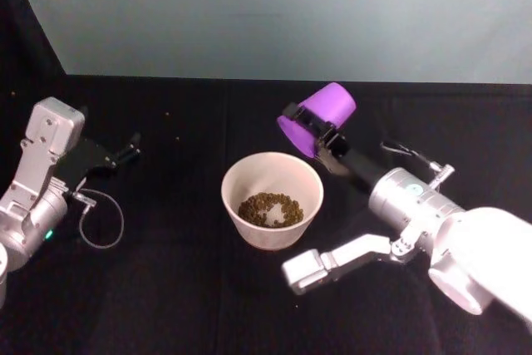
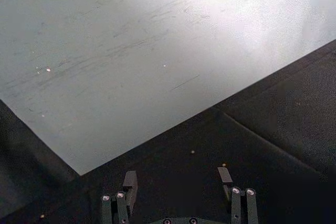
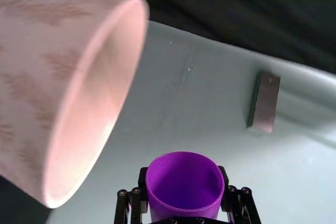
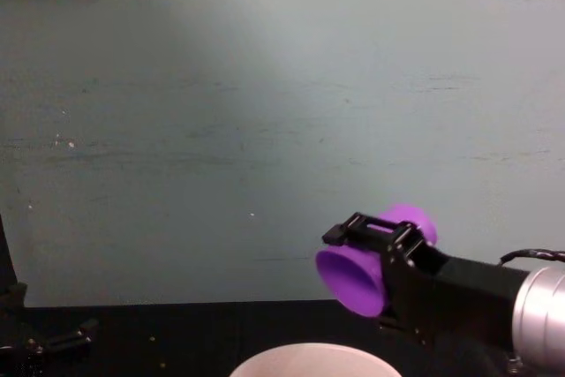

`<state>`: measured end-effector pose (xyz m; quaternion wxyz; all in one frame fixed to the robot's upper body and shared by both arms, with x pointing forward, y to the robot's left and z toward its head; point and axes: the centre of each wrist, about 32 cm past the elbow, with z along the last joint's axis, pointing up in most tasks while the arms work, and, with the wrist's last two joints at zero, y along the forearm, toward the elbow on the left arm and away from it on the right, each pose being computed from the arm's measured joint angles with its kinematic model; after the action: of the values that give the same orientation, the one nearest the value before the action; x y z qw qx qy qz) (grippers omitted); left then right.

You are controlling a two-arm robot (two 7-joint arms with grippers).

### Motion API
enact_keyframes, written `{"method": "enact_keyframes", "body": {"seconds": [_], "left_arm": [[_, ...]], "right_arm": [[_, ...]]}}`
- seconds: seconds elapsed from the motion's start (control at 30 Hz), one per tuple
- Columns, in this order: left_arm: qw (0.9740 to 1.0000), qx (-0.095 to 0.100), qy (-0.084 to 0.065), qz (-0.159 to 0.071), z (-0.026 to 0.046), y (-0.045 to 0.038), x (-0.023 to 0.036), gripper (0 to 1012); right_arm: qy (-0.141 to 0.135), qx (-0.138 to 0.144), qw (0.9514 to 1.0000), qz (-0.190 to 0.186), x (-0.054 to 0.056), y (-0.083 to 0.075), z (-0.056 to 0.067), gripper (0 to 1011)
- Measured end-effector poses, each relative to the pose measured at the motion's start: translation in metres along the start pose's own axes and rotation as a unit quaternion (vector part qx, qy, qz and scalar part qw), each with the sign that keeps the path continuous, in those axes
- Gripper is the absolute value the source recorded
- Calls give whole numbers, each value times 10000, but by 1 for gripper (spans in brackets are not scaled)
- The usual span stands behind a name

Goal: Pick up the cup and pour the mung beans from the cup into the bowl.

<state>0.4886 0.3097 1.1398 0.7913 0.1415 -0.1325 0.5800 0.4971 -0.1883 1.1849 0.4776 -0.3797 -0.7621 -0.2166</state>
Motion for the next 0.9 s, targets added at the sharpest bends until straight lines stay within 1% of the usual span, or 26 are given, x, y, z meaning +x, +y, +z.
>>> {"method": "enact_keyframes", "body": {"seconds": [0.07, 0.1, 0.13, 0.17, 0.23, 0.27, 0.3, 0.33, 0.37, 0.4, 0.5, 0.53, 0.57, 0.6, 0.63, 0.67, 0.7, 0.73, 0.83, 0.87, 0.9], "left_arm": [[10000, 0, 0, 0, 0, 0, 0, 1000], [10000, 0, 0, 0, 0, 0, 0, 1000], [10000, 0, 0, 0, 0, 0, 0, 1000], [10000, 0, 0, 0, 0, 0, 0, 1000], [10000, 0, 0, 0, 0, 0, 0, 1000], [10000, 0, 0, 0, 0, 0, 0, 1000], [10000, 0, 0, 0, 0, 0, 0, 1000], [10000, 0, 0, -1, 0, 0, 0, 1000], [10000, 0, 0, 0, 0, 0, 0, 1000], [10000, 0, 0, 0, 0, 0, 0, 1000], [10000, 0, 0, 0, 0, 0, 0, 1000], [10000, 0, 0, 0, 0, 0, 0, 1000], [10000, 0, 0, 0, 0, 0, 0, 1000], [10000, 0, 0, 0, 0, 0, 0, 1000], [10000, 0, 0, 0, 0, 0, 0, 1000], [10000, 0, 0, 0, 0, 0, 0, 1000], [10000, 0, 0, 0, 0, 0, 0, 1000], [10000, 0, 0, -1, 0, 0, 0, 1000], [10000, 0, 0, -1, 0, 0, 0, 1000], [10000, 0, 0, 0, 0, 0, 0, 1000], [10000, 0, 0, 0, 0, 0, 0, 1000]], "right_arm": [[350, 13, 9994, -10, 1, -21, -37, 750], [1069, 27, 9943, -56, 12, -64, -116, 750], [1069, 27, 9943, -56, 12, -64, -116, 750], [1548, 60, 9879, -85, 12, -95, -167, 750], [1960, 73, 9805, -129, 14, -126, -227, 750], [2345, 101, 9719, -166, 8, -156, -278, 750], [2500, 115, 9680, -188, 8, -170, -308, 750], [2815, 151, 9592, -229, 1, -202, -361, 750], [2815, 151, 9592, -229, 1, -202, -361, 750], [3081, 201, 9508, -264, -8, -230, -405, 750], [3541, 293, 9342, -314, -27, -271, -488, 750], [3878, 365, 9204, -329, -50, -297, -540, 750], [4214, 444, 9052, -346, -82, -322, -586, 750], [4214, 444, 9052, -346, -82, -322, -586, 750], [4511, 516, 8903, -358, -121, -342, -624, 750], [4623, 534, 8844, -359, -142, -350, -639, 750], [4761, 564, 8769, -360, -167, -358, -655, 750], [5011, 608, 8624, -381, -215, -367, -676, 750], [5262, 669, 8468, -406, -303, -372, -675, 750], [5404, 708, 8375, -405, -365, -371, -671, 750], [5479, 729, 8324, -392, -396, -372, -669, 750]]}}
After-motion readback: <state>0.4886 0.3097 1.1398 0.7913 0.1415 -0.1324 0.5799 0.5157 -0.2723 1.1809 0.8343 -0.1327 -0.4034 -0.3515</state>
